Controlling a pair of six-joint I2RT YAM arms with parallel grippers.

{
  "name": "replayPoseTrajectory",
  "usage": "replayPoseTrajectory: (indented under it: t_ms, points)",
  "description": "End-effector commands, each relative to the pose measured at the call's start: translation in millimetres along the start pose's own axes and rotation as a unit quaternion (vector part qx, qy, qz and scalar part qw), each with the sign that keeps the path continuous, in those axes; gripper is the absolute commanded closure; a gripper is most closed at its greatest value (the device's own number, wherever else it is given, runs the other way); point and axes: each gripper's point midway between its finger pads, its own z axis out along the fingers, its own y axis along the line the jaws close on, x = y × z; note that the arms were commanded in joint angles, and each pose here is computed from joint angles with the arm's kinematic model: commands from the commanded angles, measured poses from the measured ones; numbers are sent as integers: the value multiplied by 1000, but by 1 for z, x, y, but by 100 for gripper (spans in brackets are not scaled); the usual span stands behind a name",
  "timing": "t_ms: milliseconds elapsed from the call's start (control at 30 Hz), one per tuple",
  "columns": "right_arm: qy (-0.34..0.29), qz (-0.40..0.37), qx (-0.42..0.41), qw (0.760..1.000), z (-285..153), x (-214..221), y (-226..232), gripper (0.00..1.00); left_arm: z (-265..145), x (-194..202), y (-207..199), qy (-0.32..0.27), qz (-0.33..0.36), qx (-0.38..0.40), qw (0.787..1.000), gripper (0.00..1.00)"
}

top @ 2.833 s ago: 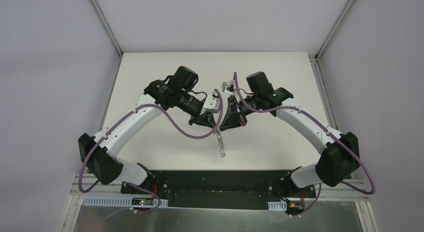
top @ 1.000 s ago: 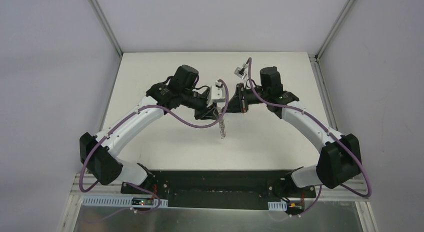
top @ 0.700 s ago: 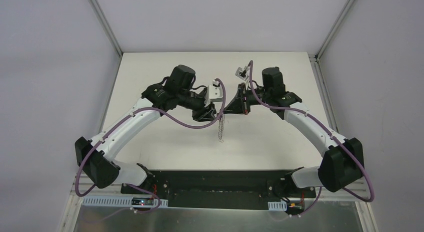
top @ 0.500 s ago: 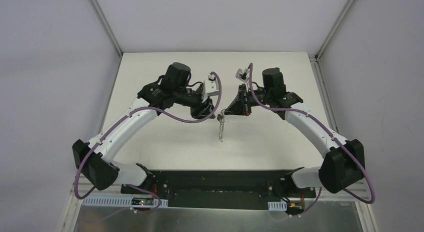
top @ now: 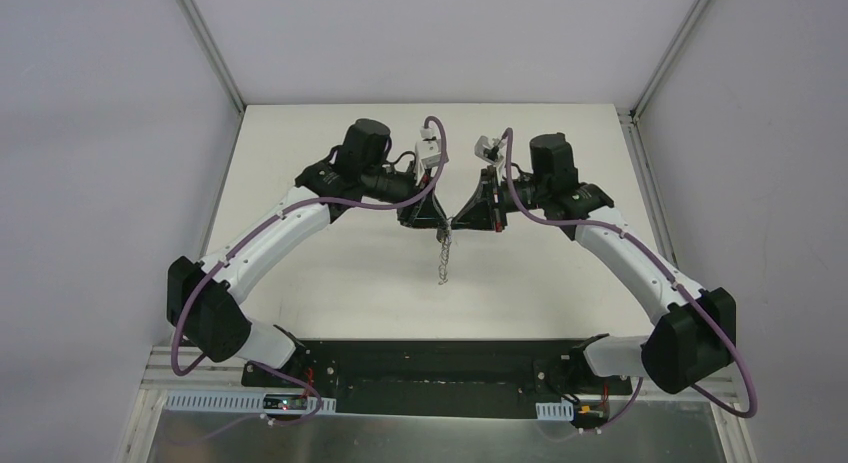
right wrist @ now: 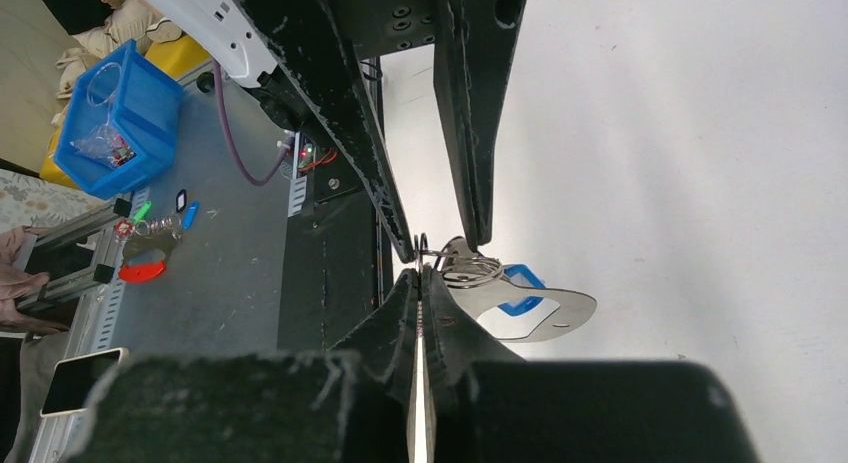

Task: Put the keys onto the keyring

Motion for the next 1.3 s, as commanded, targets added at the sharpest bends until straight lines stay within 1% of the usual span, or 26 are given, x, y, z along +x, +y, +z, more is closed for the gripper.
replayPoseTrajectory:
  t_ms: [0,133,433,567,633,733,800,867,967,1033,1133,1267]
  points:
    - [-26,-43,-19,999,-9,-26,19,100,0,-17,-11,-32,-5,31,999,74]
    - [-31,-38,-14,999,-10,-27,18,100,1,-15,-14,-34,-11,42,998,80]
    - [-37,-33,-4,999,-10,-29,12,100,3,-10,-18,-35,-20,60,997,99]
    - [-37,-30,1,999,-9,-27,9,100,2,-12,-21,-36,-19,62,997,100]
    - [-35,-32,6,999,-10,-23,6,100,-2,-12,-22,-24,-34,50,998,100]
    - [-25,-40,20,999,-11,-15,2,99,-12,-8,-19,24,-54,7,998,100]
    - [-24,-46,21,998,-11,-15,3,93,-19,-3,-18,68,-50,-9,996,100]
    - [-27,-47,17,998,-12,-18,6,85,-24,1,-20,107,-60,-14,992,100]
    - [-31,-42,12,999,-12,-26,10,72,-25,4,-22,142,-84,-14,986,100]
    - [-37,-36,8,999,-12,-30,12,66,-24,4,-24,149,-102,-9,983,100]
    - [-44,-23,-5,999,-12,-35,16,61,-21,0,-30,142,-121,5,982,100]
    - [-50,-12,-19,998,-10,-37,20,59,-16,0,-33,141,-140,18,980,100]
